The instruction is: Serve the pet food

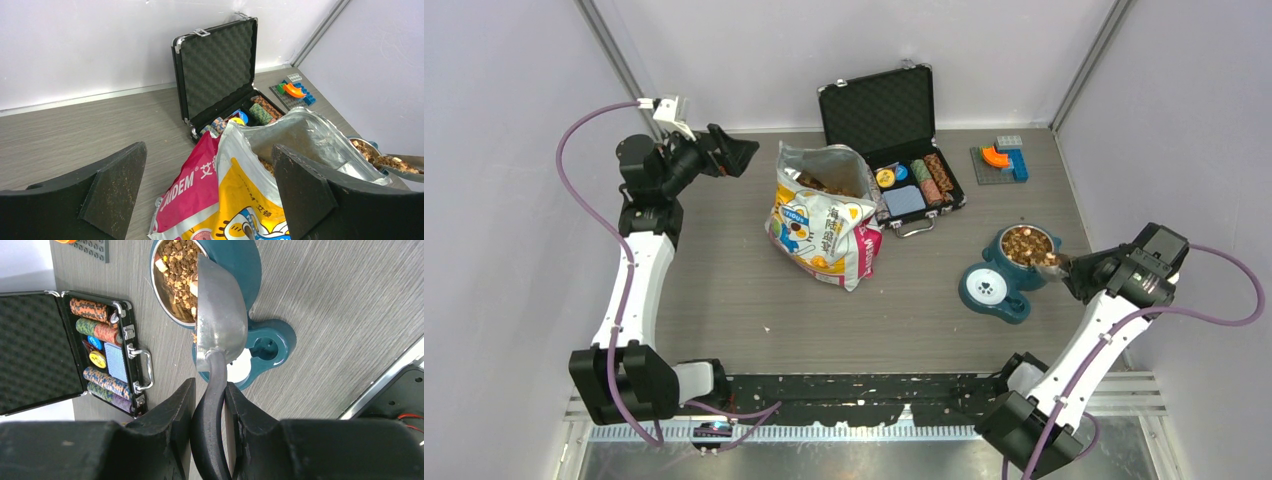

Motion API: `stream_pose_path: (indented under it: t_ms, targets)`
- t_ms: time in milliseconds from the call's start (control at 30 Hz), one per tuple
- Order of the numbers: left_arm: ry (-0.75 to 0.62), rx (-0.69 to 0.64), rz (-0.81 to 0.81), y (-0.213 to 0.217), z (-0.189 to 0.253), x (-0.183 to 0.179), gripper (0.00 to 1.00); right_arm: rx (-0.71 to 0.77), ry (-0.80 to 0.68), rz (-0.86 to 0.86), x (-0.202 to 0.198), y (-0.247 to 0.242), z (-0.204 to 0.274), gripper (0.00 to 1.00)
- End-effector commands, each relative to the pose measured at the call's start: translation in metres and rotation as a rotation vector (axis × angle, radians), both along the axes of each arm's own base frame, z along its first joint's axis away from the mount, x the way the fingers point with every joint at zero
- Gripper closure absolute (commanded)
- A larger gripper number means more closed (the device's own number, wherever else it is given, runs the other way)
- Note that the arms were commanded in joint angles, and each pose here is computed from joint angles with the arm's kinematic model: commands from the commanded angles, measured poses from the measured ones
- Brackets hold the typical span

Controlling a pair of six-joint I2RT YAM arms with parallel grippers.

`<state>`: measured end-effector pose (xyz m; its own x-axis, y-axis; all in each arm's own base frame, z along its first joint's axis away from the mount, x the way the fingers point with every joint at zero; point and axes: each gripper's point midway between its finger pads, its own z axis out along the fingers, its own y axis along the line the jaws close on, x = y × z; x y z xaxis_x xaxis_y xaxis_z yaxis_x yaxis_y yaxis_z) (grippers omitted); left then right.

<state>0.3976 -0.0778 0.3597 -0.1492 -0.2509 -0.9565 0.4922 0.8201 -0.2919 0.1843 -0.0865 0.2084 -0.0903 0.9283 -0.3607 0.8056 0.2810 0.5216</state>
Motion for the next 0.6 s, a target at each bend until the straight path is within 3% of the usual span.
stream_pose_path:
  t_ms: [0,567]
  targets:
    - [-0.040,-0.008,-0.005,0.001,0.014,0.001,0.01,-0.069,-0.008,0.017,0.006,-0.006,0.022,0.95]
    - [-0.026,-0.017,-0.003,0.004,0.011,0.006,0.01,-0.059,0.023,0.085,0.038,0.000,0.022,0.95]
